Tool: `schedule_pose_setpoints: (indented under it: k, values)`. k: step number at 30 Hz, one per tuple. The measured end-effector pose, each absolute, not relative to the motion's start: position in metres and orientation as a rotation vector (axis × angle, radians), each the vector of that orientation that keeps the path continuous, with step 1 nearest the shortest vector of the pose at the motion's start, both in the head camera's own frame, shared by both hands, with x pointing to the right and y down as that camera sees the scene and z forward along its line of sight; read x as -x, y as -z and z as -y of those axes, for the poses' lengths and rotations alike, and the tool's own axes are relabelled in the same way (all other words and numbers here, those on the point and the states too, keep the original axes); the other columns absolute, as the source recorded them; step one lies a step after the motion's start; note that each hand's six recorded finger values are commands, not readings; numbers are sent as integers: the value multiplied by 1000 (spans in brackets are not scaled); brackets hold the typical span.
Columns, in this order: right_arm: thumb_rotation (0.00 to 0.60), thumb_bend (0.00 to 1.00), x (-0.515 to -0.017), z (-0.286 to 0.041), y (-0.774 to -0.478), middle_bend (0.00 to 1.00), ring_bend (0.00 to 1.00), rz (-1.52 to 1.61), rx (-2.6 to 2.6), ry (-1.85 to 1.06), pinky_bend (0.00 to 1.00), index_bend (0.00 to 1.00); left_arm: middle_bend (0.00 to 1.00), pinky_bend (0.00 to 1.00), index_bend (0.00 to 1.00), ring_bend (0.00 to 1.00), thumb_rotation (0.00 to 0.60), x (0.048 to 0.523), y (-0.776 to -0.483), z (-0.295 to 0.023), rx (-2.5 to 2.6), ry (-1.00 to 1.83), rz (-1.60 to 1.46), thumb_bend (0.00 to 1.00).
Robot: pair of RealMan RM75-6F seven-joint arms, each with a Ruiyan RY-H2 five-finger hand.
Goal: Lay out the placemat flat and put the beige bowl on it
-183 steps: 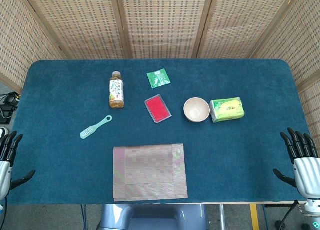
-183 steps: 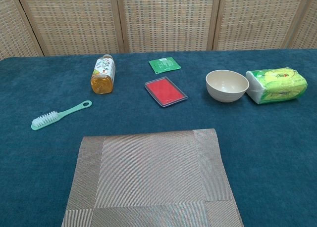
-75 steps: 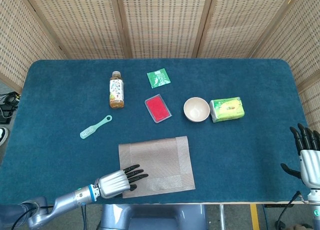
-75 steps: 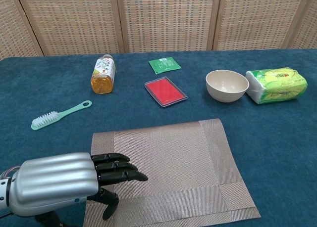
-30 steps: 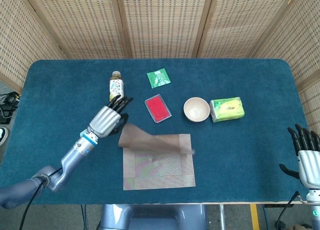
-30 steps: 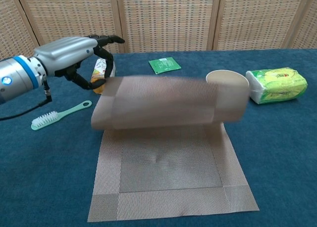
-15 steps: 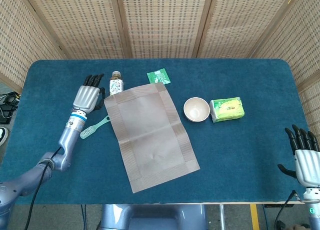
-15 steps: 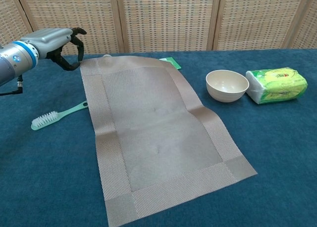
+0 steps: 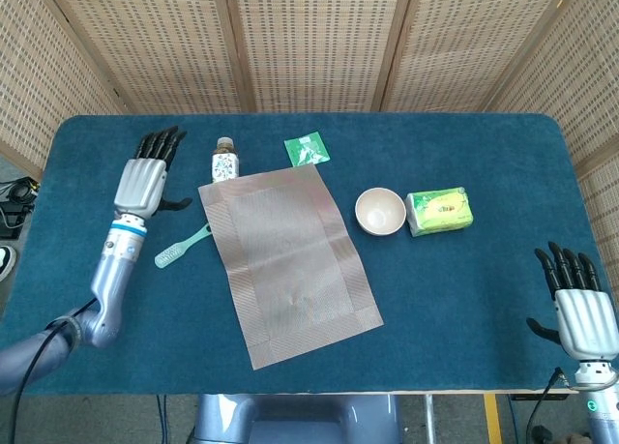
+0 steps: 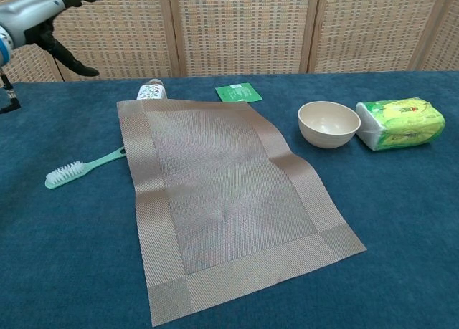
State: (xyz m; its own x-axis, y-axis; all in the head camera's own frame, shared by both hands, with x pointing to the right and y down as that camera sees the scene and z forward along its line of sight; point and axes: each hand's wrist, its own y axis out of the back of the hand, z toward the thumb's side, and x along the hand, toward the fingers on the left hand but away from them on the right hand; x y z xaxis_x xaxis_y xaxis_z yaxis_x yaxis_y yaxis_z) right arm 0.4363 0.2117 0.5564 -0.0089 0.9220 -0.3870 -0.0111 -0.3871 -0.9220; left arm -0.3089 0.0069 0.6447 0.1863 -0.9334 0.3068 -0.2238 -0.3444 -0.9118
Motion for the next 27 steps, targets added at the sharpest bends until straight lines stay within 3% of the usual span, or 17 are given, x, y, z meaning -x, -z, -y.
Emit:
schedule_pose_setpoints:
  k: [7, 14, 20, 27]
  values:
    - [600, 0, -408, -205, -572, 0, 0, 832, 1562, -1409, 0, 69, 0, 0, 0, 0, 600, 357, -600, -53, 1640, 1304, -1197, 0]
    - [600, 0, -349, -198, -590, 0, 0, 589, 1709, -1219, 0, 84, 0, 0, 0, 0, 600, 417, -556, -110, 1543, 1450, -1243, 0]
    - [600, 0, -289, -201, -612, 0, 0, 427, 1834, -1058, 0, 88, 0, 0, 0, 0, 600, 426, -536, -122, 1498, 1473, -1246, 0]
    - [600, 0, -230, -202, -637, 0, 0, 297, 1903, -942, 0, 102, 0, 0, 0, 0, 600, 424, -539, -125, 1531, 1469, -1215, 0]
